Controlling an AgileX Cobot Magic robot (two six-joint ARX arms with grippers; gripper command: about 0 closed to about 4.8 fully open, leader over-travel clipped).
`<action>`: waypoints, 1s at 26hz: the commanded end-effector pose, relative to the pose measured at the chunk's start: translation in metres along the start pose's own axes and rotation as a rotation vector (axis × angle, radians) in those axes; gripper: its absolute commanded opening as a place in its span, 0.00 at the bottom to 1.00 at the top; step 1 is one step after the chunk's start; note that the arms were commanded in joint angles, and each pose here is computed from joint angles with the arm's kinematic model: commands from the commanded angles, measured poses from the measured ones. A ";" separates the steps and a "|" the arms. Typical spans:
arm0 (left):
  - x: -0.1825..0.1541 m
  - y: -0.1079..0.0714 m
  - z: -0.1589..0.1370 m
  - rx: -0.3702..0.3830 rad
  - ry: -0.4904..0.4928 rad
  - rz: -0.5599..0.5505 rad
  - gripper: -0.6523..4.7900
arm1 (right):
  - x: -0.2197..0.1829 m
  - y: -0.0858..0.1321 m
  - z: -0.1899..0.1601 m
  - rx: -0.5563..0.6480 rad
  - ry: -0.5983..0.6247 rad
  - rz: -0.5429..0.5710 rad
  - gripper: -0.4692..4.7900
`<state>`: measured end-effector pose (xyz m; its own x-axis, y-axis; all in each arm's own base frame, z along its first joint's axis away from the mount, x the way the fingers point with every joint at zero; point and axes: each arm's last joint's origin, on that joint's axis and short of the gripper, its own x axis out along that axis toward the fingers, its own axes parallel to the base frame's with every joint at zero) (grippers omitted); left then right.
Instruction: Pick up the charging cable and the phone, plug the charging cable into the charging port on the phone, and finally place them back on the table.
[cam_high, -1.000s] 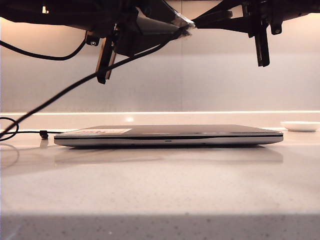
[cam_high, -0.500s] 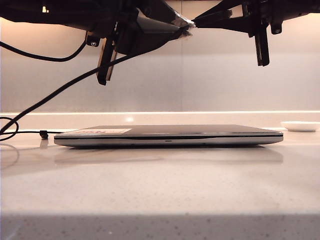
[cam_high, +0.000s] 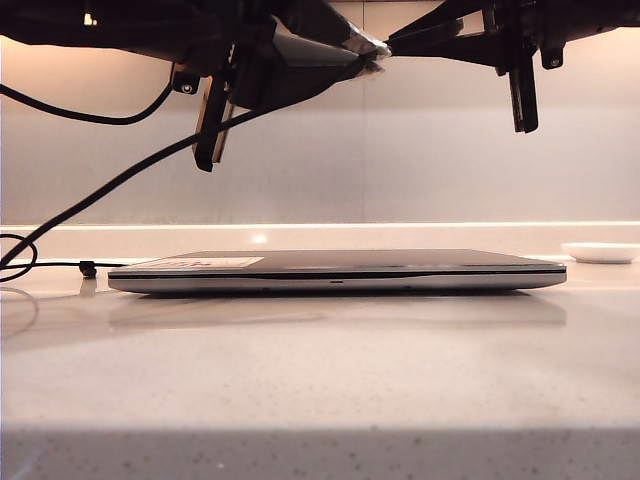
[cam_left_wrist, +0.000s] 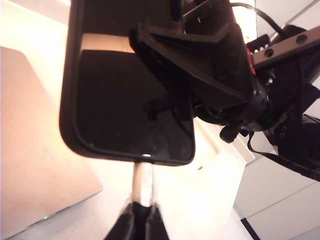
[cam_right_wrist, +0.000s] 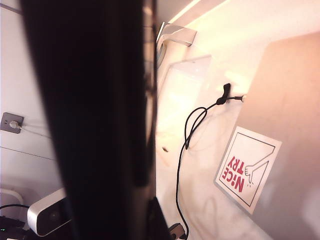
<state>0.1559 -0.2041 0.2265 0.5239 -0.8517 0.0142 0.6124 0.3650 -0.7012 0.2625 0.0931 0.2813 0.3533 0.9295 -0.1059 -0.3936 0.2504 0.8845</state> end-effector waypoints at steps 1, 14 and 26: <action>0.000 -0.004 0.004 0.015 -0.030 -0.033 0.11 | 0.000 0.005 0.001 -0.029 0.012 0.023 0.08; 0.000 -0.004 0.004 0.022 -0.031 -0.034 0.37 | -0.002 0.004 0.004 -0.043 -0.043 -0.008 0.08; -0.014 -0.001 0.031 0.135 -0.125 0.008 0.34 | -0.044 -0.017 0.024 -0.024 -0.163 -0.112 0.08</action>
<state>0.1639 -0.1852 0.2442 0.5798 -0.8095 0.0925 0.6693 0.4085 -0.6206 0.2745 0.0461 0.2767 0.5278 0.8375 -0.1414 -0.3224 0.3516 0.8789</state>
